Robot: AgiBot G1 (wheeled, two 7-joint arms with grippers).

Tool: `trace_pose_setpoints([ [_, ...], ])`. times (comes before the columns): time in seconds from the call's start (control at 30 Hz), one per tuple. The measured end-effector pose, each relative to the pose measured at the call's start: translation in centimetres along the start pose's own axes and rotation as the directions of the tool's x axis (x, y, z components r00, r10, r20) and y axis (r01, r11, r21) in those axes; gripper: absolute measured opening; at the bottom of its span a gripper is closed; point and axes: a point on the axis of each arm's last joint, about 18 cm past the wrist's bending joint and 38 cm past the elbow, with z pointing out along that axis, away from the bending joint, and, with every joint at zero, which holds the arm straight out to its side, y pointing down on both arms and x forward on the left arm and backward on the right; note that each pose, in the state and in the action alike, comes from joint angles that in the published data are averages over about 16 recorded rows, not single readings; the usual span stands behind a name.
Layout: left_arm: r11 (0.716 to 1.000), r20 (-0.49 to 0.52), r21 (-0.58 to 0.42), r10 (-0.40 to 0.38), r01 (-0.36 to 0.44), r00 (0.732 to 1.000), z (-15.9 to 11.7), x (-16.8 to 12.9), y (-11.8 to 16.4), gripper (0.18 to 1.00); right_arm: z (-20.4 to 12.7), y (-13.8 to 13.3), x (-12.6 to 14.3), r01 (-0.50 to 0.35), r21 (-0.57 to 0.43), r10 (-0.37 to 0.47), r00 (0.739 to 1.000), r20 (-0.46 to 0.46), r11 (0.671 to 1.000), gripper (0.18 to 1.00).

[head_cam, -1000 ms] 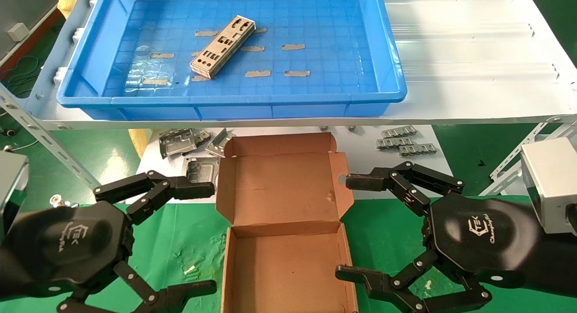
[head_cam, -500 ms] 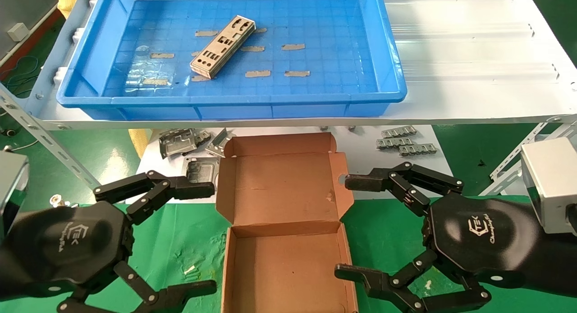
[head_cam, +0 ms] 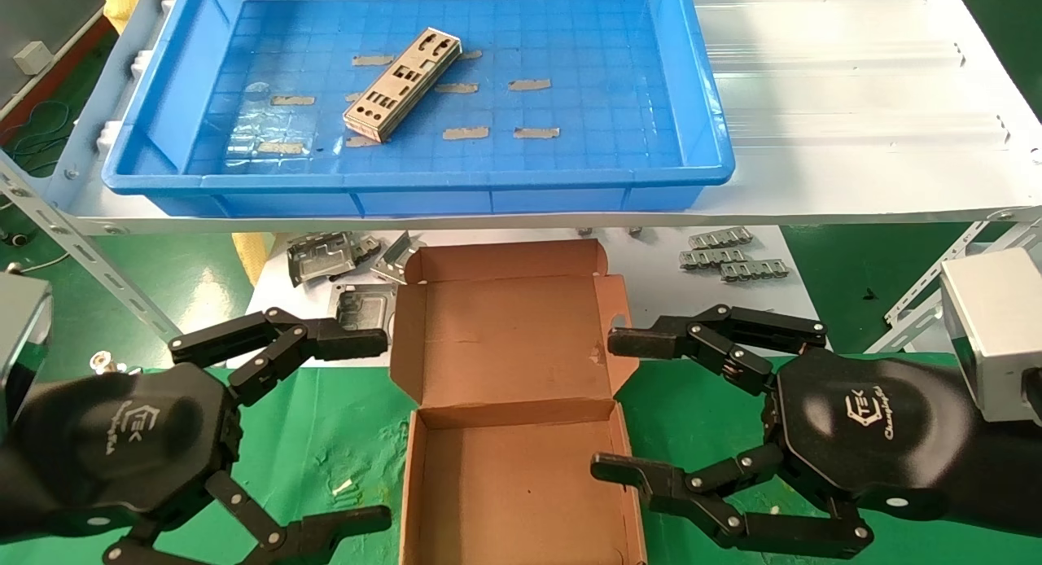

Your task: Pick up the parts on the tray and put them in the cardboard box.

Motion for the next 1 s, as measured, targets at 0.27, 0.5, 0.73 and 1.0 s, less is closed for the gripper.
trace_pose_setpoints([
  [0.27, 1.000, 0.000, 0.000, 0.000, 0.000, 1.000, 0.00, 0.00, 0.00, 1.001, 0.00, 0.00, 0.00, 0.000, 0.000, 0.000, 1.000, 0.000, 1.000, 0.649],
  [0.5, 1.000, 0.000, 0.000, 0.000, 0.000, 1.000, 0.00, 0.00, 0.00, 1.001, 0.00, 0.00, 0.00, 0.000, 0.000, 0.000, 1.000, 0.000, 1.000, 0.479],
  [0.73, 1.000, 0.000, 0.000, 0.000, 0.000, 1.000, 0.00, 0.00, 0.00, 1.001, 0.00, 0.00, 0.00, 0.000, 0.000, 0.000, 1.000, 0.000, 1.000, 0.339],
  [1.0, 1.000, 0.018, -0.007, 0.021, -0.021, 1.000, 0.01, -0.55, -0.57, 1.001, 0.00, 0.00, 0.00, 0.000, 0.000, 0.000, 1.000, 0.000, 1.000, 0.236],
])
